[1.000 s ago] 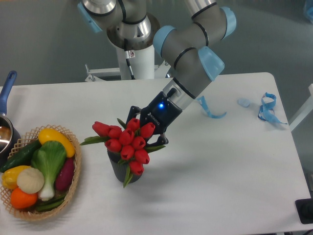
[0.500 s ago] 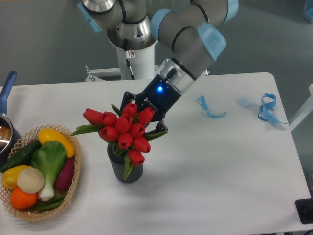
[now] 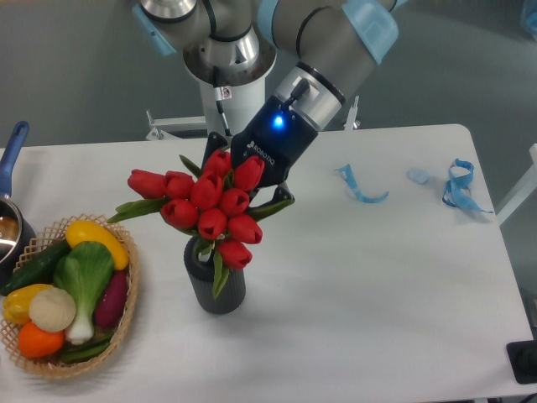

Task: Pick up the flowers from the vase
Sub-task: 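Lift the gripped tulips upward out of the black vase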

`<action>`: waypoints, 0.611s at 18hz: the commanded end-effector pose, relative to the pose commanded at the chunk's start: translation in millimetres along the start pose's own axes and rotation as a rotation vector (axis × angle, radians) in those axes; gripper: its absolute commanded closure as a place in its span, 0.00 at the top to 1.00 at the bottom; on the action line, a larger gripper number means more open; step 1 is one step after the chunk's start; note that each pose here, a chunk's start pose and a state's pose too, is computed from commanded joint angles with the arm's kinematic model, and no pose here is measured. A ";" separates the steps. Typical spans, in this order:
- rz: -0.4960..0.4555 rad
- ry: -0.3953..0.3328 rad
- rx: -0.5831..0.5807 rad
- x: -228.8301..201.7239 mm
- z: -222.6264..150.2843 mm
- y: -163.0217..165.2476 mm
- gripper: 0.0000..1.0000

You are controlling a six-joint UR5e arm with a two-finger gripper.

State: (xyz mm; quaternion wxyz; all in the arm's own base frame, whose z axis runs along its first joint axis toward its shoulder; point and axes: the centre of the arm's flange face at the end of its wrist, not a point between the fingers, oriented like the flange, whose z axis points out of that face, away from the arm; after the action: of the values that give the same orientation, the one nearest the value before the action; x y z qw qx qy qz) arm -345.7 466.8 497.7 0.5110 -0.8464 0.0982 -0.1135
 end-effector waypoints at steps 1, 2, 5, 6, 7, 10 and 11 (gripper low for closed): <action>0.003 -0.004 0.001 0.7 -2.4 -0.6 0.36; 0.003 -0.011 0.003 0.3 -6.4 -1.4 0.36; 0.015 -0.036 0.011 0.7 -21.5 -11.5 0.36; 0.018 -0.044 0.014 -0.3 -25.6 -14.8 0.36; 0.013 -0.048 0.014 -1.0 -27.5 -17.0 0.36; -0.001 -0.085 0.010 -12.4 -42.7 -10.9 0.36; -0.005 -0.100 0.012 -17.8 -49.5 -8.3 0.36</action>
State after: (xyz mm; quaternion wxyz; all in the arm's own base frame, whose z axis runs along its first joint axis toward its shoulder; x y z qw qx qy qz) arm -376.8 433.9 525.8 0.5200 -0.8482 0.0698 -0.0731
